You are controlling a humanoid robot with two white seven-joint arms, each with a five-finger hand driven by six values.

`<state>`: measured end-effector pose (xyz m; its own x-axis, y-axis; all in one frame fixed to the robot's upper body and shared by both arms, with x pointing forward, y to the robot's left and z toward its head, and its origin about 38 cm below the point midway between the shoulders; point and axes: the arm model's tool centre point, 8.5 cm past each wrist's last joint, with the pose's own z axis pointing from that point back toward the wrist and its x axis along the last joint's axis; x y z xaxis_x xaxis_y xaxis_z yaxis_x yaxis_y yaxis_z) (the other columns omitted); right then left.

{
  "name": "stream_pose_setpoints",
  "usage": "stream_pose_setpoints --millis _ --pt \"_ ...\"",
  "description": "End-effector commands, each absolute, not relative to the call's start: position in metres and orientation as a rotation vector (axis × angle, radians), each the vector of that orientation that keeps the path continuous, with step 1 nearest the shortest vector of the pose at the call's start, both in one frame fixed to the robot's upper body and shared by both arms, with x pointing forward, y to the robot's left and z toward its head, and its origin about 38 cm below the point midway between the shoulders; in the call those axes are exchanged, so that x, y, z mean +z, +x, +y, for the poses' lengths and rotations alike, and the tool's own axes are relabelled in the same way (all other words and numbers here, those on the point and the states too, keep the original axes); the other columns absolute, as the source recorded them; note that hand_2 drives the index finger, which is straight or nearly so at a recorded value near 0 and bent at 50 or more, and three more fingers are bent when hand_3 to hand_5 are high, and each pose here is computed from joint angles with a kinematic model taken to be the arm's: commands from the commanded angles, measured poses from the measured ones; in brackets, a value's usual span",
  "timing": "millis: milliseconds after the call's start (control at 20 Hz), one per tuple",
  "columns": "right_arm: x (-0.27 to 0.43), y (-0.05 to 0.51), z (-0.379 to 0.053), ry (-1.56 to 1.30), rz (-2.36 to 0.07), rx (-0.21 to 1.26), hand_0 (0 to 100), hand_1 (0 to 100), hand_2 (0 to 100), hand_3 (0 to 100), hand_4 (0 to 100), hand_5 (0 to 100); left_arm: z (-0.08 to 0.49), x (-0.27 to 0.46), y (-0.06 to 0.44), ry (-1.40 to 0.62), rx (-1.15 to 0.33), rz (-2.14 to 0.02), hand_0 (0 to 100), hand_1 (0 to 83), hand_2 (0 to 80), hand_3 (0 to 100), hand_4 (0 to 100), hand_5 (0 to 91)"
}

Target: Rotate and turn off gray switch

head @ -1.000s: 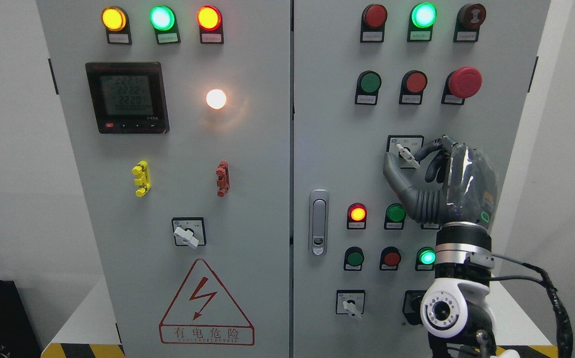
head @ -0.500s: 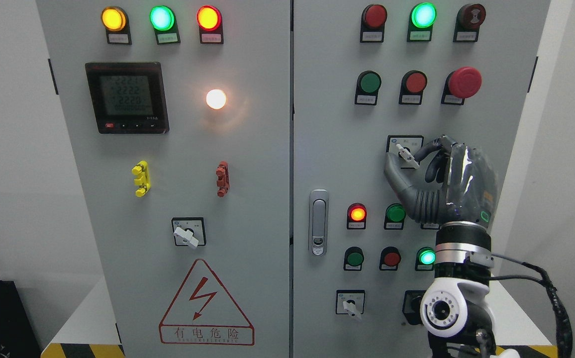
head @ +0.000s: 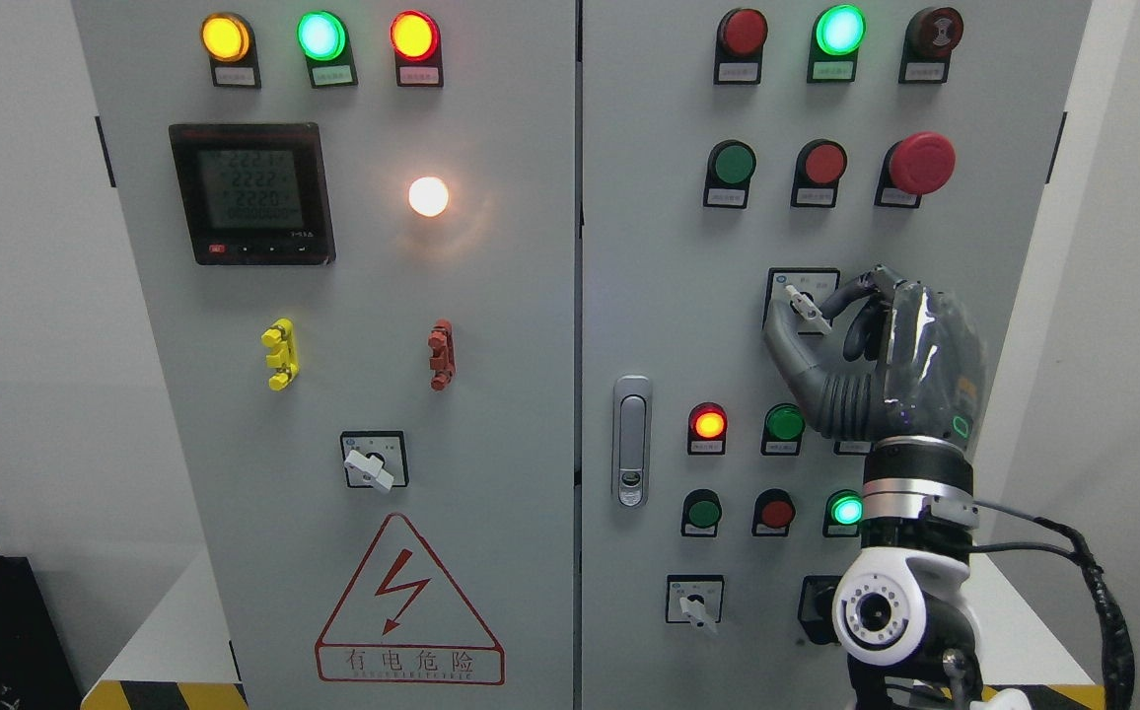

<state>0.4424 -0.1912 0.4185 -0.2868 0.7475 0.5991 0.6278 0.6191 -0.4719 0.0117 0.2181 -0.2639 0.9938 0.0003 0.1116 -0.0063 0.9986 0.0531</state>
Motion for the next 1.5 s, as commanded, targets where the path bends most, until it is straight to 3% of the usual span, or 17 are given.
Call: stream_pose_setpoints --millis 0,1450 --pt "0.4185 0.4428 -0.1908 -1.081 -2.006 0.181 24 52 63 96 96 100 0.2184 -0.2638 0.0260 0.056 0.031 -0.145 12 38.9 0.0 0 0 0.0" --pt "0.4205 0.4433 -0.1894 -1.079 -2.011 0.183 37 49 68 100 98 100 0.2194 -0.2638 0.0260 0.058 0.031 -0.145 12 38.9 0.0 0 0 0.0"
